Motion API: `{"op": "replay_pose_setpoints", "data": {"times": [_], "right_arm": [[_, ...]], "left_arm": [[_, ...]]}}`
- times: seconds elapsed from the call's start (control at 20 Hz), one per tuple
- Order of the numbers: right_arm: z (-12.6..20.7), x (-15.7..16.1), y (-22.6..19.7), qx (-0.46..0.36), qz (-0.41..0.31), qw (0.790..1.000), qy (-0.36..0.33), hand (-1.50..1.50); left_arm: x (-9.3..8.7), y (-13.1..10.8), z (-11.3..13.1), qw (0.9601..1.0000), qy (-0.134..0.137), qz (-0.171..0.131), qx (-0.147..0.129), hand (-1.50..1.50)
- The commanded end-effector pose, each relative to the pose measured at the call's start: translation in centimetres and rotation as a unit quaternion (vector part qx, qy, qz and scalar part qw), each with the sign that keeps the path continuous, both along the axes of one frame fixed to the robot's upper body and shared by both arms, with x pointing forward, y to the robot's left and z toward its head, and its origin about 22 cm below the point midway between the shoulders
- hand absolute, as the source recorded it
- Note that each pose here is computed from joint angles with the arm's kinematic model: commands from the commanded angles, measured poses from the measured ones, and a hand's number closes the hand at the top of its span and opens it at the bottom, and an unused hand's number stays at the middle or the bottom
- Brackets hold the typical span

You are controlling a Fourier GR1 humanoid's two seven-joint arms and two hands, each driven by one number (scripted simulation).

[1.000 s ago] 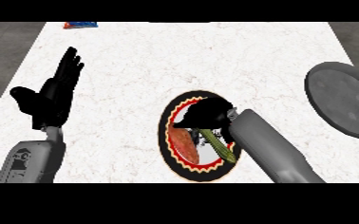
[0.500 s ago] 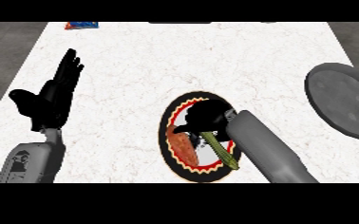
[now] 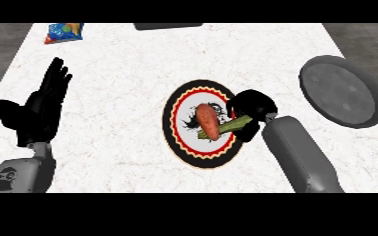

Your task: Pick the squash from the plate and place it in the pan

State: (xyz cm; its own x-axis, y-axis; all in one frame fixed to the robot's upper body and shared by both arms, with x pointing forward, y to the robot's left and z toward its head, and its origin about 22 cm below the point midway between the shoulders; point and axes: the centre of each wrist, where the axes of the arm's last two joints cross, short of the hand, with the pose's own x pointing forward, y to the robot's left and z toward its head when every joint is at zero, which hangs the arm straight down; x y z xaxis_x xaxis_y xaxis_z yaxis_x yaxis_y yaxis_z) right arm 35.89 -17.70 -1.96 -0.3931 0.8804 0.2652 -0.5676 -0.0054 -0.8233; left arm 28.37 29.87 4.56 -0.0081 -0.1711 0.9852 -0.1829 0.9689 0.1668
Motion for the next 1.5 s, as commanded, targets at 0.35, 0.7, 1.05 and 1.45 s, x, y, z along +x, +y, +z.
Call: {"op": "replay_pose_setpoints", "data": {"times": [0.35,0.7,1.05,1.45], "right_arm": [[8.8,-0.1,2.8,0.081,-0.365,0.887,-0.27,1.5],[14.0,-5.0,1.6,0.109,-0.459,0.81,-0.349,1.5],[18.1,-5.2,-7.1,0.203,-0.519,0.744,-0.368,1.5],[12.6,-4.4,-20.5,0.15,-0.568,0.708,-0.392,1.5]], "left_arm": [[0.0,0.2,-0.1,0.9999,0.008,-0.009,-0.005,0.0],[-0.1,-1.8,0.1,0.9997,-0.005,-0.022,-0.002,0.0],[1.4,-2.2,0.4,0.9995,-0.008,-0.031,-0.002,0.0],[1.5,-2.9,0.5,0.9987,-0.028,-0.042,0.0,0.0]]}}
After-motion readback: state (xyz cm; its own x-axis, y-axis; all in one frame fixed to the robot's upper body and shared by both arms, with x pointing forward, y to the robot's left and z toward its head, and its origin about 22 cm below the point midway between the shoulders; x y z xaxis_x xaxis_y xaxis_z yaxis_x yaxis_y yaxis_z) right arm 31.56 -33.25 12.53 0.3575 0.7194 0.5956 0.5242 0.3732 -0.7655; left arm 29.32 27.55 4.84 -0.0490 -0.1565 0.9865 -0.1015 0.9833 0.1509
